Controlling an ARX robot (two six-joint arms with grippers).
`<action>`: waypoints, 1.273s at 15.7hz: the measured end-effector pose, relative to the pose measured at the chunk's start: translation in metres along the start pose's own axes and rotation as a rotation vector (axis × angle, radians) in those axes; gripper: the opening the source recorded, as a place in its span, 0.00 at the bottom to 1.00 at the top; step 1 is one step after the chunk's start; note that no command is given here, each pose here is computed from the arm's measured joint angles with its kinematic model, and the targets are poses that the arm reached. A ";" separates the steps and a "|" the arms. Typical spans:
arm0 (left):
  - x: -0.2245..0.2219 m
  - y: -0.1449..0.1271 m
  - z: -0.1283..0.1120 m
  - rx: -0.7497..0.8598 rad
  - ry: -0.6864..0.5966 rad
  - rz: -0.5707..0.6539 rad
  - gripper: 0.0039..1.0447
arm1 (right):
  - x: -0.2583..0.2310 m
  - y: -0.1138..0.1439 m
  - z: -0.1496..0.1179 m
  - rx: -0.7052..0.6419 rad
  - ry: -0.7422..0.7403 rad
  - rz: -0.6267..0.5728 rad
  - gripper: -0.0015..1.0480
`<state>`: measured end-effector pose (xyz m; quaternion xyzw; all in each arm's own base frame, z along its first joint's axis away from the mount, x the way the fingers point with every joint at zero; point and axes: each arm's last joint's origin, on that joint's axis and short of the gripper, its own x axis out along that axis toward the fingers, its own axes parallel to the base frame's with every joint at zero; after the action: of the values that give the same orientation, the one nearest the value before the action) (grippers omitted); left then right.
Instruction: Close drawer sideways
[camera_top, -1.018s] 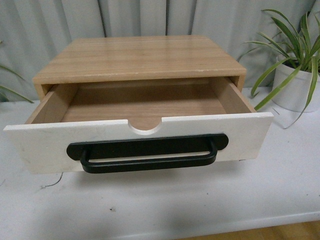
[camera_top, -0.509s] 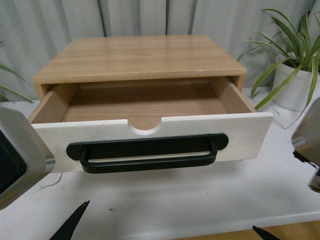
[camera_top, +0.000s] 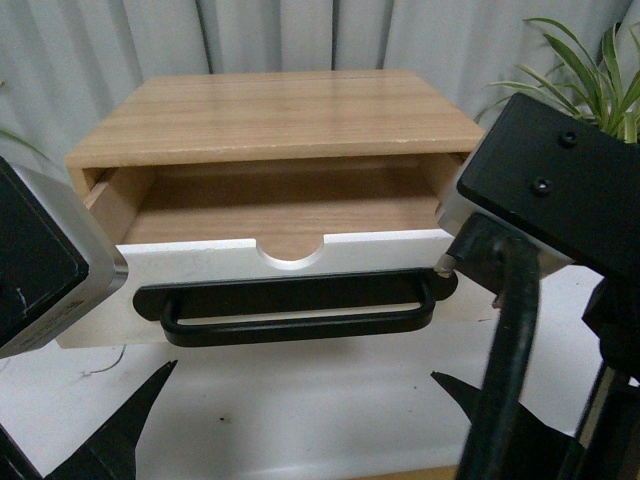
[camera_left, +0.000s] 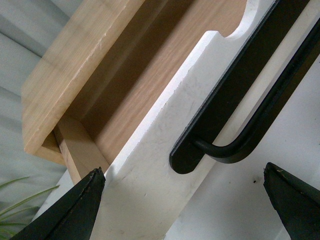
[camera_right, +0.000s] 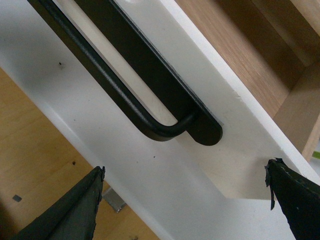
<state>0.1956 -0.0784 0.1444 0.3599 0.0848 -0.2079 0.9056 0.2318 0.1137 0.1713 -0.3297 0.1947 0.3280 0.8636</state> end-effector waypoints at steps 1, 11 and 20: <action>0.002 0.001 0.000 -0.001 0.002 0.002 0.94 | 0.005 -0.002 0.001 -0.009 0.007 0.006 0.94; 0.041 0.018 -0.002 0.032 0.028 0.024 0.94 | 0.051 -0.021 -0.002 -0.030 0.043 0.020 0.93; 0.105 0.042 0.007 0.087 0.051 0.039 0.94 | 0.101 -0.071 0.001 -0.003 0.040 -0.033 0.93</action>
<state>0.3083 -0.0892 0.1433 0.4057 0.0915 -0.1845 0.8905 0.3526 0.1179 0.1477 -0.3408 0.2060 0.3074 0.8642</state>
